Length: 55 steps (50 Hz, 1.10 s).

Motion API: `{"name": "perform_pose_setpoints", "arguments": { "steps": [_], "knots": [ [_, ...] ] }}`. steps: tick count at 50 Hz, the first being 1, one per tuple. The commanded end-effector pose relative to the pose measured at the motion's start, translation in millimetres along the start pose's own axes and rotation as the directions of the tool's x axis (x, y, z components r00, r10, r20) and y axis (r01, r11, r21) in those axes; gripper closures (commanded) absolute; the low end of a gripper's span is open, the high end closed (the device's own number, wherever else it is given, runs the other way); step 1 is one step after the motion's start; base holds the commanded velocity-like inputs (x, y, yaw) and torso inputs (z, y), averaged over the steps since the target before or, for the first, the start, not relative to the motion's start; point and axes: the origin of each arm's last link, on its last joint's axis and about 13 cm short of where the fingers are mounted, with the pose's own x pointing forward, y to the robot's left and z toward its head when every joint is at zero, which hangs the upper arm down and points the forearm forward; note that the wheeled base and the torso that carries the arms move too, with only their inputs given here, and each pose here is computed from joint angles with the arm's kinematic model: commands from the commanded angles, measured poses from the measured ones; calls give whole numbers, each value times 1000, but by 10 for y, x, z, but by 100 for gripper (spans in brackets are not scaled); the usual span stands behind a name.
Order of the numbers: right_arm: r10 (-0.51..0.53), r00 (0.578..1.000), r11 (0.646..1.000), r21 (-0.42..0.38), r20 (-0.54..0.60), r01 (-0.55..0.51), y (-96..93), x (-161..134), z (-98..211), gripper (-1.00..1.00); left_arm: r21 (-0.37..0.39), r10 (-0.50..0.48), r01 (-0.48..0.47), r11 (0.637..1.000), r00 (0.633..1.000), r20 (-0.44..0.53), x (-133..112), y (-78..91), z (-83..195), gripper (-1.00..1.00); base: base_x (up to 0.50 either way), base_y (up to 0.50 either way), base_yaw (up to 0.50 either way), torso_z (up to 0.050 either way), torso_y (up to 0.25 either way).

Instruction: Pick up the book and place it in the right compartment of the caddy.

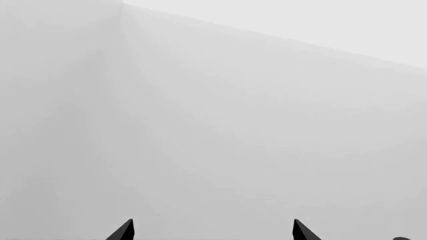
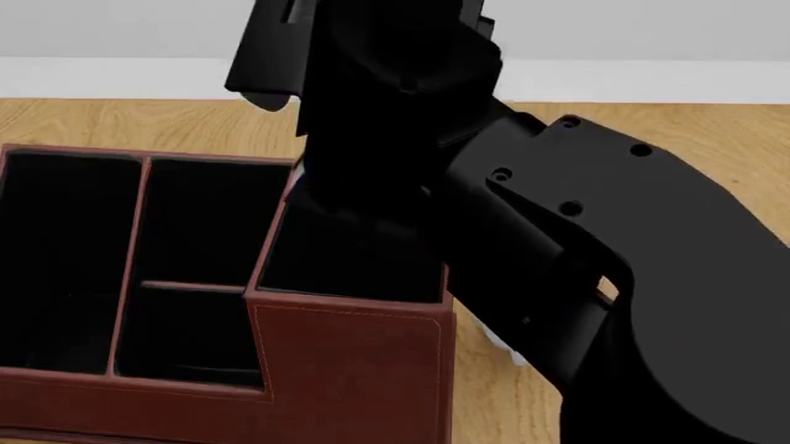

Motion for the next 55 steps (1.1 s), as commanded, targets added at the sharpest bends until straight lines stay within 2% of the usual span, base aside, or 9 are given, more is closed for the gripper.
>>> {"name": "perform_pose_setpoints", "arguments": {
  "steps": [1, 20, 47, 48, 55],
  "knots": [
    [-46, 999, 997, -65, -10, 45, 16, 72, 14, 100, 3, 9, -9, 1000, 1000, 0, -6, 20, -5, -100, 0, 0, 0, 0, 0],
    [-30, 999, 997, -74, -29, 28, 102, 301, -57, 100, 7, 11, -11, 1000, 1000, -4, 8, 25, -19, -100, 0, 0, 0, 1, 2],
    [-24, 1000, 996, -85, -17, 22, 169, 433, -78, 100, 7, 29, -29, 1000, 1000, -12, 2, 77, -64, -100, 0, 0, 0, 0, 1],
    [-30, 999, 996, -84, -18, 29, 165, 429, -81, -100, 6, 29, -29, 1000, 1000, -12, 1, 78, -64, -100, 0, 0, 0, 0, 0],
    [-41, 999, 996, -80, -14, 40, 151, 417, -85, -100, 5, 31, -31, 1000, 999, -13, 0, 83, -72, -100, 0, 0, 0, 0, 0]
  ]
}}
